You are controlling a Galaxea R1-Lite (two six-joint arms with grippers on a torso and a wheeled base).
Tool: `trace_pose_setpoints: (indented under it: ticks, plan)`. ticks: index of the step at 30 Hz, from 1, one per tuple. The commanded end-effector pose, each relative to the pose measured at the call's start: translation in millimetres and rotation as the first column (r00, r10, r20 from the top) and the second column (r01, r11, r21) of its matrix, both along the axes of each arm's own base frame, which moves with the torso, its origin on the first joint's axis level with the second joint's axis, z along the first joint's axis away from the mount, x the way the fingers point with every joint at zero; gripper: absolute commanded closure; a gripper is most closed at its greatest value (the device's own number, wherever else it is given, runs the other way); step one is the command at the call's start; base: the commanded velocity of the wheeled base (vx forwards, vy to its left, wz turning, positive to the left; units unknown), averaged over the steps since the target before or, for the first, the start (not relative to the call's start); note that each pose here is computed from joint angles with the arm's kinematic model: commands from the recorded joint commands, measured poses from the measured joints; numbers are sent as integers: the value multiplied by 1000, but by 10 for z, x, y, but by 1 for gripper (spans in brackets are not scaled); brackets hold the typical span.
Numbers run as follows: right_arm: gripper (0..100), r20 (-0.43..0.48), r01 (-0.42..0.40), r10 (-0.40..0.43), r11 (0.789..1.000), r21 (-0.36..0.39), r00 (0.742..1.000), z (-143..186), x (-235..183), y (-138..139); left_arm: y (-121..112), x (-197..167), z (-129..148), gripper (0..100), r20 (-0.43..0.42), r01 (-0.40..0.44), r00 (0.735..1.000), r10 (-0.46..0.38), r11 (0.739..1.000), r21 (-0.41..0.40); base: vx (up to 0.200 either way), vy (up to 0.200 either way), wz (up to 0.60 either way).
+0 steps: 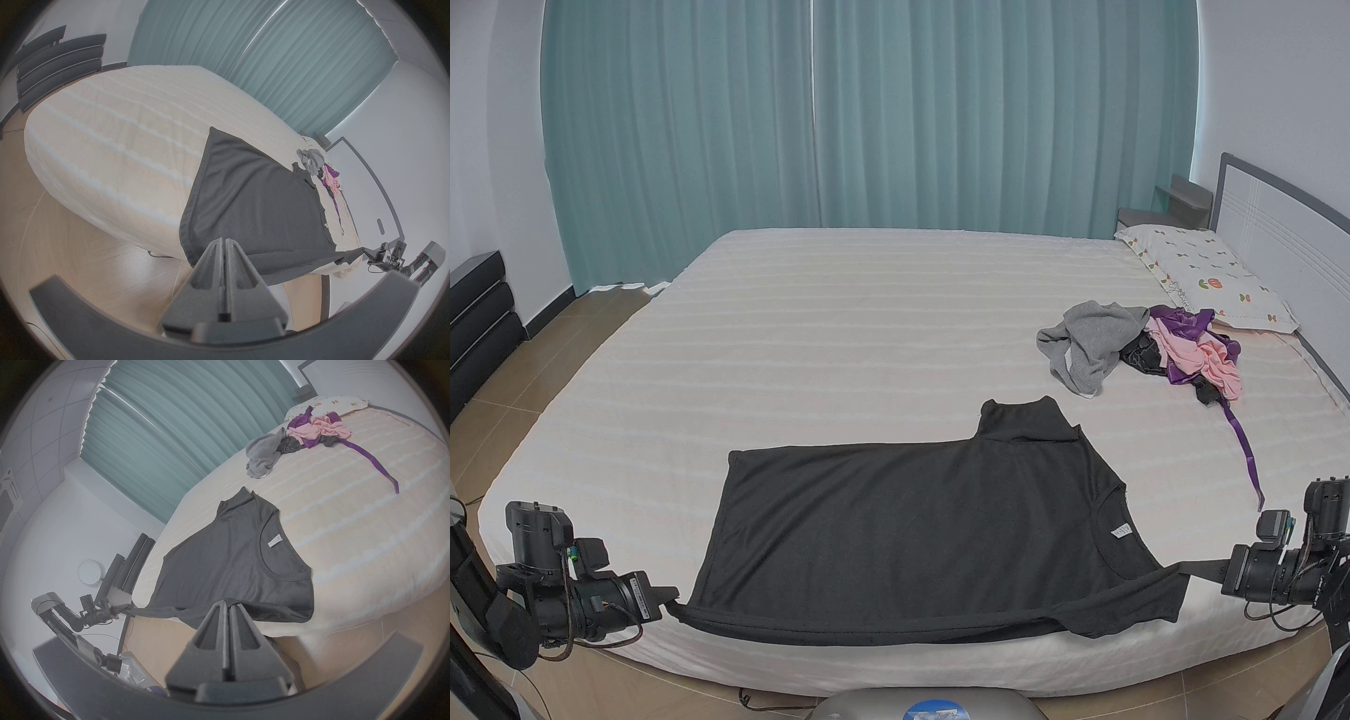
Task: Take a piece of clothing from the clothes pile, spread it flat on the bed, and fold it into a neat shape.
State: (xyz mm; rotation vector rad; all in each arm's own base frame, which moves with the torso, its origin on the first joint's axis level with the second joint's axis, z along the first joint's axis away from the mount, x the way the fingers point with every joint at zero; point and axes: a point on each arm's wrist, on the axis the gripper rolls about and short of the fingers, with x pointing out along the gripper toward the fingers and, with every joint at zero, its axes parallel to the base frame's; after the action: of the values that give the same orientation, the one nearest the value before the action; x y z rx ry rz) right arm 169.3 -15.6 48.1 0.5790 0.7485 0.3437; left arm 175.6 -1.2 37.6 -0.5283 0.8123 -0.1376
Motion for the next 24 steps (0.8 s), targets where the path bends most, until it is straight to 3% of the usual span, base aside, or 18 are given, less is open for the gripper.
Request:
trace_pose_setpoints:
  ticks: [1, 7, 18, 24]
  plan:
    - [100, -24, -1, 1, 1000, 5, 1000, -69, 144, -23, 13, 129, -113, 100, -46, -26, 999, 26, 1000, 9, 0, 0, 0]
    - [100, -20, -8, 8, 1000, 10, 1000, -132, 438, -50, 26, 435, -112, 100, -25, -121, 992, 120, 992, -34, 0, 0, 0]
    - [100, -46, -9, 11, 999, 46, 999, -247, 760, -8, 2, 735, -298, 100, -54, -120, 992, 118, 992, -44, 0, 0, 0]
    - [100, -53, 13, -12, 1000, 15, 999, -351, 970, 7, 15, 931, -356, 100, -46, -146, 989, 143, 987, -67, 0, 0, 0]
